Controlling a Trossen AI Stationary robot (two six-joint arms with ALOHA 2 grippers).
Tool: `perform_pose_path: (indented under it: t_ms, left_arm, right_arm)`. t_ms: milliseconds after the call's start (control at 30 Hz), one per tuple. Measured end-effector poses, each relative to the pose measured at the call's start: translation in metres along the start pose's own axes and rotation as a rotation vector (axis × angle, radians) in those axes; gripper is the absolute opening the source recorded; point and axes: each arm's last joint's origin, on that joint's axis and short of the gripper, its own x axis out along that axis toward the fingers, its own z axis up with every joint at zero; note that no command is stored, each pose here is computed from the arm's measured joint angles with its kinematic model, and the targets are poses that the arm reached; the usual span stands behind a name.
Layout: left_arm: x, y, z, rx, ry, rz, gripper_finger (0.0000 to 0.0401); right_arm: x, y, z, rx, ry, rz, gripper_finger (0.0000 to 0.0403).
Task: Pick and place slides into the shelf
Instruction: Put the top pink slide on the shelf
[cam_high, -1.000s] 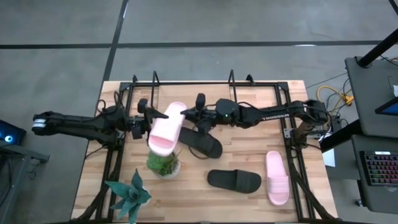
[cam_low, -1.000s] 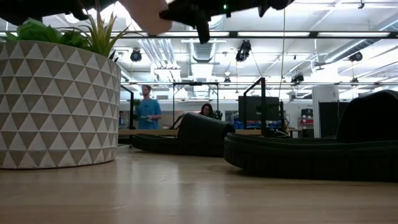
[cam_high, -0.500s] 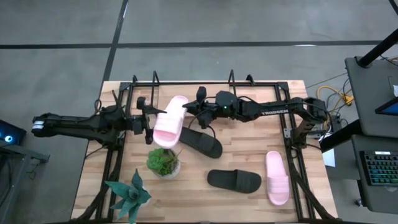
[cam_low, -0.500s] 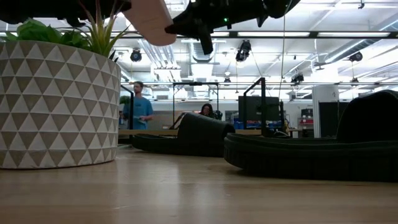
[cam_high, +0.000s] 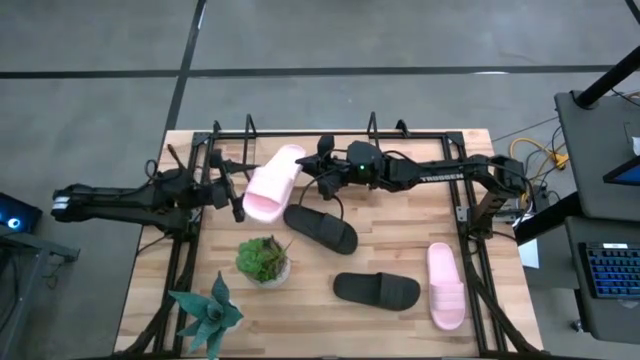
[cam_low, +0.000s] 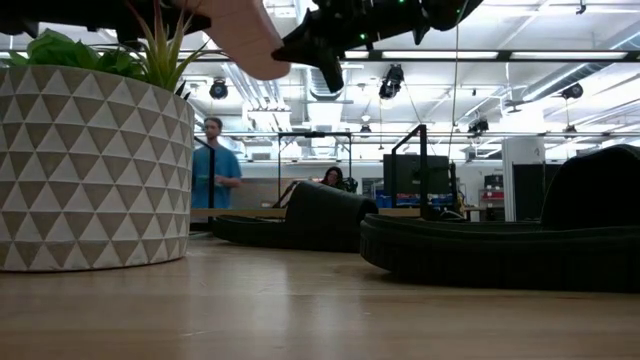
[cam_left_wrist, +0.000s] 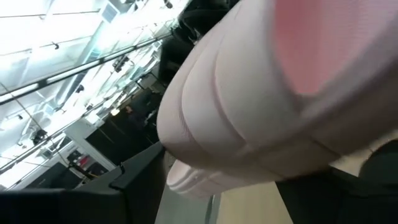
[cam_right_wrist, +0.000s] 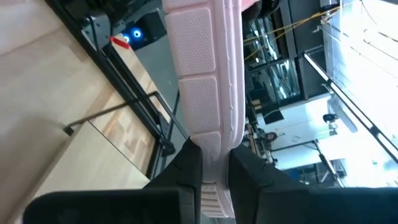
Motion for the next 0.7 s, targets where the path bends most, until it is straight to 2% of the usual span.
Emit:
perform_pose_path:
  t_ms: [300,700]
  left_arm:
    - [-0.012,0.010,0.004,0.025,-0.021,0.073,0.0256]
    - [-0.025,0.014,0.003,0.027,-0.016,0.086,0.0256]
  right_arm:
    - [0.000,-0.007,-0.005,0.001,0.042,-0.029,0.0040]
    - [-0.009,-0.026,-0.025,0.009,0.100,-0.052,0.0040]
